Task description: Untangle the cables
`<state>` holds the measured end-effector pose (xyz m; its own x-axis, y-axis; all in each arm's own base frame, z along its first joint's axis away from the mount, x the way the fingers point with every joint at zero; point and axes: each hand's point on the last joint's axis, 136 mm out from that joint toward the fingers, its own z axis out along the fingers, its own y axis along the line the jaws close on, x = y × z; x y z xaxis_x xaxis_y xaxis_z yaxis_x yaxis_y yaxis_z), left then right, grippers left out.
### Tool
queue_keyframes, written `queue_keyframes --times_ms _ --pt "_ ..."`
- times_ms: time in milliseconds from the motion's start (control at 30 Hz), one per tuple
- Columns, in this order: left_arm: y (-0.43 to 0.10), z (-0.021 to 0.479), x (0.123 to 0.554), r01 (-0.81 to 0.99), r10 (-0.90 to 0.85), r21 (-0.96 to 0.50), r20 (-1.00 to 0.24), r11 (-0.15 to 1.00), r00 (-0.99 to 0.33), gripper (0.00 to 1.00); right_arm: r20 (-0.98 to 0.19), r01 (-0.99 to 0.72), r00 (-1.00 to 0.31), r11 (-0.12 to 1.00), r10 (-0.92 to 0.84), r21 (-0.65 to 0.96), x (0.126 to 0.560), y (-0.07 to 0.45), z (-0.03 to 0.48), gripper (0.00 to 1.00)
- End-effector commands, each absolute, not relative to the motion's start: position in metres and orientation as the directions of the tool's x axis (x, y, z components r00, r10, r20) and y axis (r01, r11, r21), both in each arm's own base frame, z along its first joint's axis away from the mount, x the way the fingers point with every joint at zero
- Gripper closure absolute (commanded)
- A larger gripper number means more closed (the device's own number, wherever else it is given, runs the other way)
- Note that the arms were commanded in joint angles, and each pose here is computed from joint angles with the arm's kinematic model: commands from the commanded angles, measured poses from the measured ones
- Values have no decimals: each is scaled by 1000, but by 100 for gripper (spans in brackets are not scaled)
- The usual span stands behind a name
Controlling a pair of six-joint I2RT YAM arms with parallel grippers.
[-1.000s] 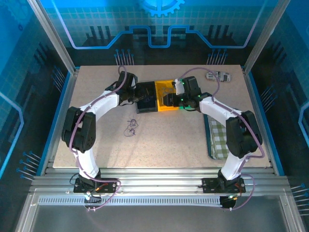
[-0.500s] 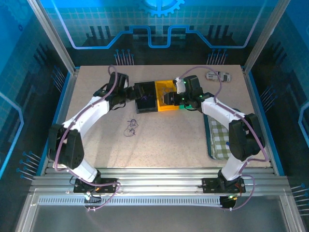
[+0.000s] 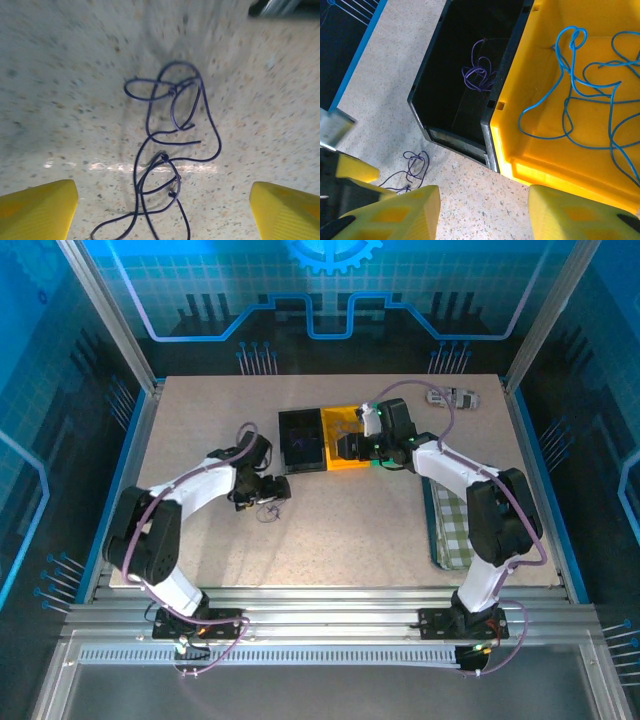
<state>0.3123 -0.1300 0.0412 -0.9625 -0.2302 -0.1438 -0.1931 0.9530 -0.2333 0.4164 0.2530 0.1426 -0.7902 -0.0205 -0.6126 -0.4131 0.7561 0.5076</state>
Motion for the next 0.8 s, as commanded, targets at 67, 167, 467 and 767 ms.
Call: queue_keyframes --times_ms 67,167,467,767 --pt "-155 22 308 -86 -103 -189 -79 978 -992 17 -644 -435 -765 742 -5 510 421 255 160 50" --pt "-151 14 310 -75 -85 -110 -86 991 -993 34 -646 -435 -764 745 -7 506 419 253 161 50" --pt "-135 19 317 -86 -73 67 -172 994 -982 100 -642 -427 -766 748 -2 508 419 249 162 50" --pt "-126 116 346 -129 -100 36 -444 991 -891 100 -646 -390 -763 778 25 492 426 241 160 50"
